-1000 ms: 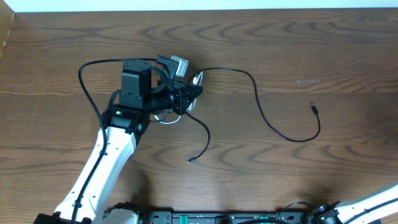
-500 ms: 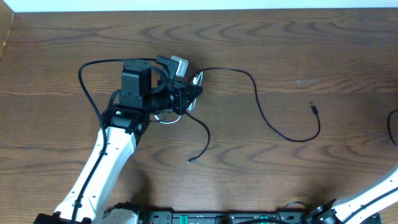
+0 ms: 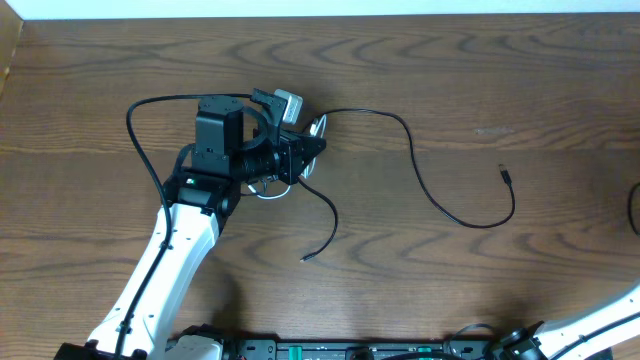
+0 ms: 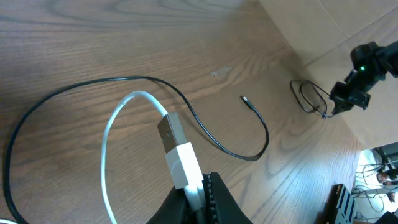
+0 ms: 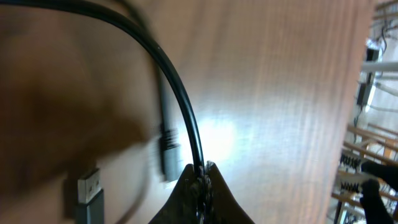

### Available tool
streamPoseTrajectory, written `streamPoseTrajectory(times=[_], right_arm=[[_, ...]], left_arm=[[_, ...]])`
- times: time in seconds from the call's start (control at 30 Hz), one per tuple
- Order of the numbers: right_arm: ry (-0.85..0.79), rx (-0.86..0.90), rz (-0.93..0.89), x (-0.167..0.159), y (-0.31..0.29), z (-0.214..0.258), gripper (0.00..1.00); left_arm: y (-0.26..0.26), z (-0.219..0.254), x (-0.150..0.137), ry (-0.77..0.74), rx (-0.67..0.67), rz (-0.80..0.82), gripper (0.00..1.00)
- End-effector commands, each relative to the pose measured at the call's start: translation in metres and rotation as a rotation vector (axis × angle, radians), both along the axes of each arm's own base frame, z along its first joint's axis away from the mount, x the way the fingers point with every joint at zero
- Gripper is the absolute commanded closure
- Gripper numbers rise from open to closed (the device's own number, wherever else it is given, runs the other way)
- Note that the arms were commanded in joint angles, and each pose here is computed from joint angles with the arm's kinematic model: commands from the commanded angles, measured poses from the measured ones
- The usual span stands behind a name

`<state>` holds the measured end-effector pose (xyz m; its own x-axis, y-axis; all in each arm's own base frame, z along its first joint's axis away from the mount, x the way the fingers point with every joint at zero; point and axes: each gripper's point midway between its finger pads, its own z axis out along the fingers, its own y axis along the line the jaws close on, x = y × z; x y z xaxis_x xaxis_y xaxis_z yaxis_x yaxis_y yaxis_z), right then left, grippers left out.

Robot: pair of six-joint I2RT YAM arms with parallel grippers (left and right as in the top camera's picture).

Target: Untangle cables

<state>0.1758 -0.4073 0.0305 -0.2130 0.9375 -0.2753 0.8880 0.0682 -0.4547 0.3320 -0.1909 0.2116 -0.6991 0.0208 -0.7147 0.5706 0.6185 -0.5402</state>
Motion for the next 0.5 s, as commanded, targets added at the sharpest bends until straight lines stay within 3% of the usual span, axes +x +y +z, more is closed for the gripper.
streamPoseTrajectory(times=[0.0,0.47], right_arm=[[0.019,-0.032,-0.043,-0.021,-0.008,0.013,0.99],[0.06,-0.036,-0.154,-0.054,-0.007,0.016,0.99]], left_arm=[[0.0,-0.005,0.0,0.012,0.006,0.003,0.93],[0.0,-0.005,0.0,0.003,0.011,-0.002,0.92]])
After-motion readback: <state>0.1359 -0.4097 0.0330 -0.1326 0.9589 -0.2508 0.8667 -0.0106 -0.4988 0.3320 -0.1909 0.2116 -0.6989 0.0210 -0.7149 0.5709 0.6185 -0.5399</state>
